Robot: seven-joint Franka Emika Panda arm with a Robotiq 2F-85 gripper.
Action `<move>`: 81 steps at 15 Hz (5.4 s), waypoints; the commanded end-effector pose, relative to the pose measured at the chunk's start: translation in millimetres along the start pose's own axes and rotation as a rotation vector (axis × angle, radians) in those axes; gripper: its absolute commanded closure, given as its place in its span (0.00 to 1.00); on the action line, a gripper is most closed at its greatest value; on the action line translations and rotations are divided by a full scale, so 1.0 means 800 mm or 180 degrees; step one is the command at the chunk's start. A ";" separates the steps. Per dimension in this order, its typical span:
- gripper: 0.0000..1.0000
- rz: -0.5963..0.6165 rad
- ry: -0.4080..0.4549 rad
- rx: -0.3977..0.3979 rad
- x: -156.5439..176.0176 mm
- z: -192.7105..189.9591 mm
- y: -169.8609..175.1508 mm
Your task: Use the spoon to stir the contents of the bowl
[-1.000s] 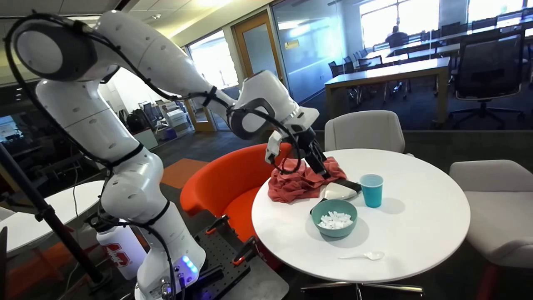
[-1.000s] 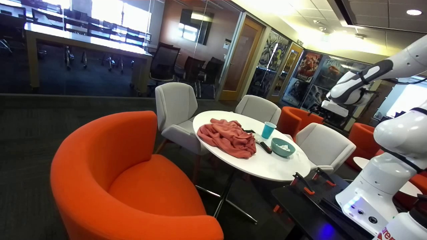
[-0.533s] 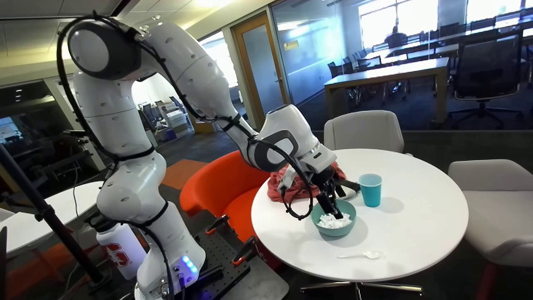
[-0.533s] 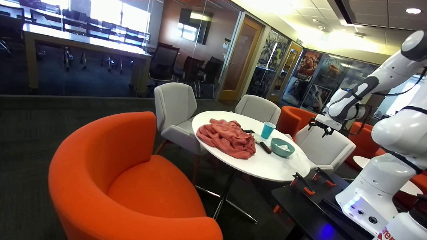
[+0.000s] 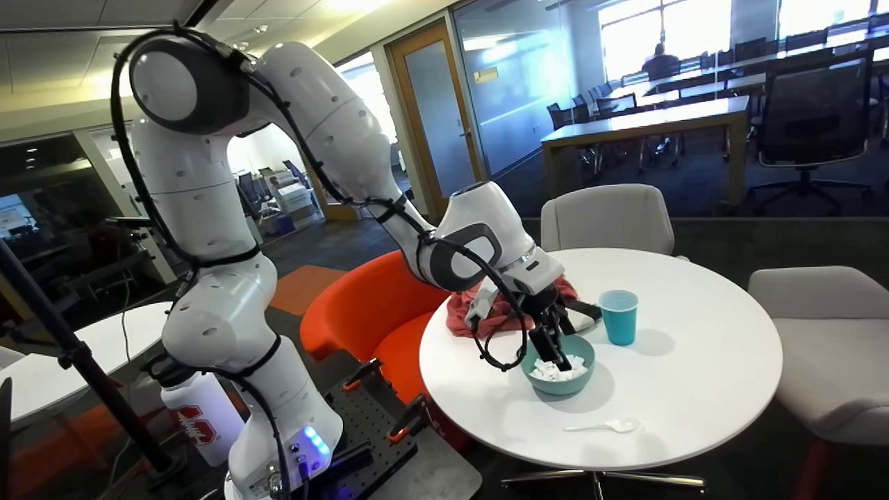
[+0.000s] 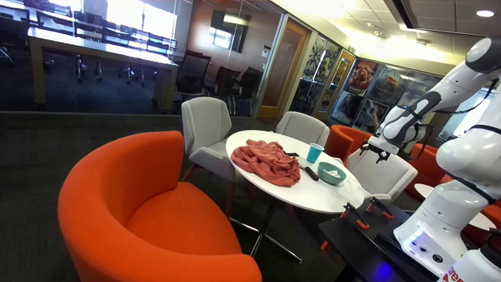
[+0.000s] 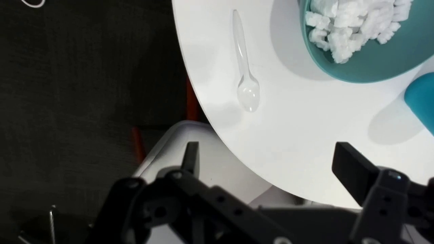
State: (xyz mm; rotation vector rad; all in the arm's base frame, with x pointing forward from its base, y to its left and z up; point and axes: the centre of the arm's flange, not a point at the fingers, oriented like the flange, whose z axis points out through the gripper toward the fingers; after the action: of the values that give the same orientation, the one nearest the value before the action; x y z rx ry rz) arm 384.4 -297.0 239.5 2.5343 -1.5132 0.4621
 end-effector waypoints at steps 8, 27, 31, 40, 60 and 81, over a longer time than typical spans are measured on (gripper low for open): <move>0.00 -0.0336 -0.0294 -0.0145 -0.021 0.121 0.012; 0.24 -0.0547 -0.0288 -0.0034 -0.031 0.214 0.027; 0.24 -0.0556 -0.0315 0.0014 -0.035 0.223 0.023; 0.62 -0.0672 -0.0370 -0.0024 -0.048 0.233 0.012; 0.97 -0.0660 -0.0320 0.0140 -0.036 0.085 0.054; 0.97 -0.2457 -0.0715 -0.0388 -0.062 -0.028 -0.009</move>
State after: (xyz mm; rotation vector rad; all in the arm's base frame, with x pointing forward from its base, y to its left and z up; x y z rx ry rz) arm 364.6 -245.9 244.0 2.8539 -0.4777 -0.0278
